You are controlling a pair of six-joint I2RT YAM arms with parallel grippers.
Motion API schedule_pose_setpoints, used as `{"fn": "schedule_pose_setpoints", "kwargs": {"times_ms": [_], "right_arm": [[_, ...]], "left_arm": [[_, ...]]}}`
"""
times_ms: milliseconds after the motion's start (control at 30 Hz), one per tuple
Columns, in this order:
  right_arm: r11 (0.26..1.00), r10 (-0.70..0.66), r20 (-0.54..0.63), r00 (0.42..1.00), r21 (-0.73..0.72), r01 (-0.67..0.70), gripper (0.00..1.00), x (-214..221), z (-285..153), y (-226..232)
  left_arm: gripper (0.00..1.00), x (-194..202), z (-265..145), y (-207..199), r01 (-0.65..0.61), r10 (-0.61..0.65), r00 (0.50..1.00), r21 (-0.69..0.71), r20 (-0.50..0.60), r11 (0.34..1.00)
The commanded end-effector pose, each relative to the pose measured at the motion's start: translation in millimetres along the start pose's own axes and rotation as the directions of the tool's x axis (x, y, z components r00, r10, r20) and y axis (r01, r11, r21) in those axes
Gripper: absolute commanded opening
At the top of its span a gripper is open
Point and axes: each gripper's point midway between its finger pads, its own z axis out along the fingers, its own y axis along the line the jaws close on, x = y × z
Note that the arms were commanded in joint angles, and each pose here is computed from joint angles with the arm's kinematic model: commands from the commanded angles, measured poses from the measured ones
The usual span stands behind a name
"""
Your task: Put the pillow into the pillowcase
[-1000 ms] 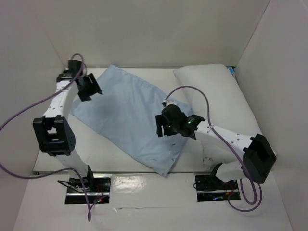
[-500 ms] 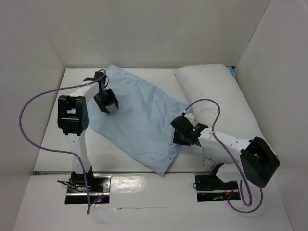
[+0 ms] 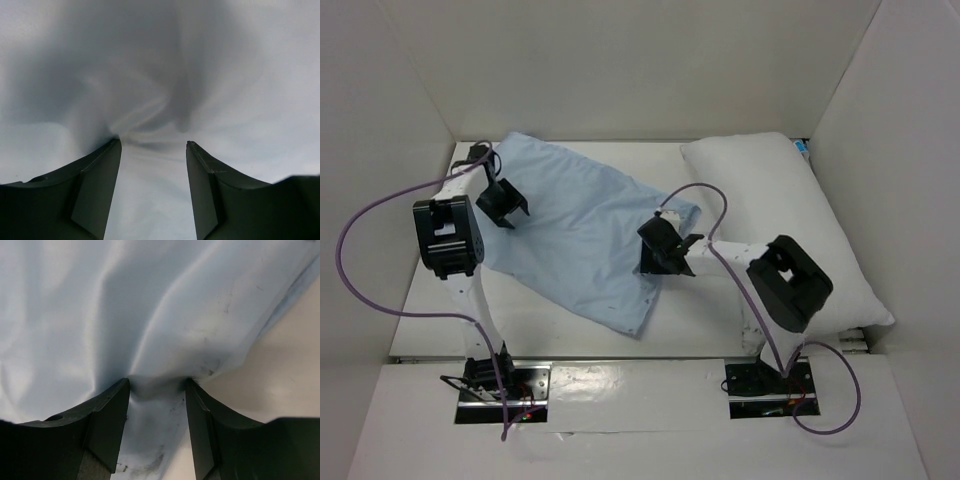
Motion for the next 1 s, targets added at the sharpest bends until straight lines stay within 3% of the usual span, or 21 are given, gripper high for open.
{"fn": "schedule_pose_setpoints", "kwargs": {"times_ms": [0,133,200,300,367,400,500,633,767,833,967], "right_arm": [[0.993,-0.073,-0.002,0.997,-0.096,0.072,0.55,-8.7,26.2,42.7],[0.983,-0.099,-0.007,0.995,-0.156,0.097,0.55,-21.8,22.1,77.8],[0.969,-0.137,0.05,0.989,-0.199,0.144,0.66,-39.7,0.1,91.5],[0.979,-0.149,0.135,0.98,-0.122,0.166,0.87,-67.2,-36.7,79.7],[0.988,-0.147,0.177,0.973,-0.013,0.151,0.91,-86.2,-56.6,48.7],[0.989,-0.133,0.238,0.962,-0.026,0.143,0.93,-105.7,-83.8,44.6],[0.988,-0.155,0.3,0.941,0.05,0.147,0.97,-128.5,-114.3,7.5],[0.99,-0.041,0.393,0.919,0.141,-0.016,0.99,-159.3,-165.8,-56.0],[0.961,0.098,0.453,0.886,0.189,-0.203,0.93,-171.9,-189.9,-123.8],[0.955,0.135,0.466,0.874,0.176,-0.241,0.93,-174.6,-196.6,-136.8],[0.932,0.198,0.476,0.857,0.18,-0.315,0.93,-174.7,-204.3,-169.7]], "left_arm": [[0.67,-38.0,17.6,28.3,0.003,0.007,0.996,-0.119,0.085,0.993],[0.69,-67.9,-16.4,3.1,-0.053,0.063,0.986,-0.067,0.153,0.996],[0.69,-66.6,-37.1,-18.8,-0.102,0.103,0.978,-0.015,0.181,0.995],[0.7,-53.5,-87.5,-61.7,-0.24,0.216,0.939,0.058,0.268,0.969],[0.7,-33.7,-109.0,-79.7,-0.321,0.296,0.905,0.036,0.305,0.946],[0.68,-13.4,-131.6,-96.8,-0.374,0.346,0.867,0.009,0.358,0.928],[0.68,48.6,-140.5,-117.1,-0.487,0.462,0.813,-0.021,0.354,0.873],[0.67,138.2,-138.2,-132.1,-0.62,0.587,0.756,0.032,0.29,0.784],[0.65,214.0,-125.6,-153.8,-0.735,0.702,0.664,0.051,0.259,0.676],[0.68,263.7,-116.1,-161.0,-0.8,0.772,0.594,0.06,0.228,0.598],[0.73,325.9,-93.8,-163.9,-0.853,0.835,0.52,0.058,0.18,0.518]]}}
